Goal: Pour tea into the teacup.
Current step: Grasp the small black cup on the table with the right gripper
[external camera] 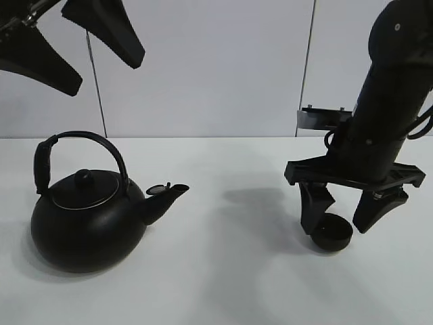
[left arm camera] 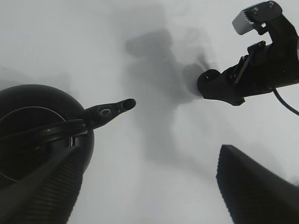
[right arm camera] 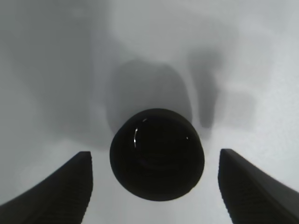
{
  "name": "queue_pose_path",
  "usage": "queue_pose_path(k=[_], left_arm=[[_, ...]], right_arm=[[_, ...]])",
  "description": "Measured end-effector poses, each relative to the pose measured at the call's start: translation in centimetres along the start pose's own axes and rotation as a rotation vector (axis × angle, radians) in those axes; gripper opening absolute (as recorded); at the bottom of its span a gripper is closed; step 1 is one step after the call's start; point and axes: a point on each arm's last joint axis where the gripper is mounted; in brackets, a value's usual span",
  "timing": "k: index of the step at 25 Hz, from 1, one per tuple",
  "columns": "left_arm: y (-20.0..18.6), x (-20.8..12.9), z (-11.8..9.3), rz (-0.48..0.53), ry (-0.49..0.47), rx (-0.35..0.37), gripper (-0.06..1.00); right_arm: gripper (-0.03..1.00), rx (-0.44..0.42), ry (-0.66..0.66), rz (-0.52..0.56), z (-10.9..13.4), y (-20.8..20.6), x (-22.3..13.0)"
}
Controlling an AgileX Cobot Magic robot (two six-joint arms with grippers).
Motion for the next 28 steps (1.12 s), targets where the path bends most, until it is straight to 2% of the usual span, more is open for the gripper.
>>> queue_pose_path(k=[6,11,17,28], left_arm=[[0.0,0.0,0.0,0.000,0.000,0.000,0.57],[0.0,0.0,0.0,0.000,0.000,0.000,0.57],[0.0,0.0,0.0,0.000,0.000,0.000,0.57],[0.0,0.0,0.0,-0.001,0.000,0.000,0.57]], right_arm=[[0.52,-0.001,0.001,0.036,-0.1,1.4,-0.1],[0.51,-0.009,-0.004,0.017,-0.2,1.5,0.1],[0.40,-0.013,-0.006,0.001,-0.3,1.5,0.2],[0.40,-0.002,0.004,-0.002,-0.1,0.8,0.1]])
Point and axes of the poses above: a point on each arm's last joint axis where the gripper is mounted, y pointing out along that axis toward the gripper, z along the wrist's bending axis when the last joint is at zero, x = y × z, and after that the axes turned 7 degrees about -y, right-handed
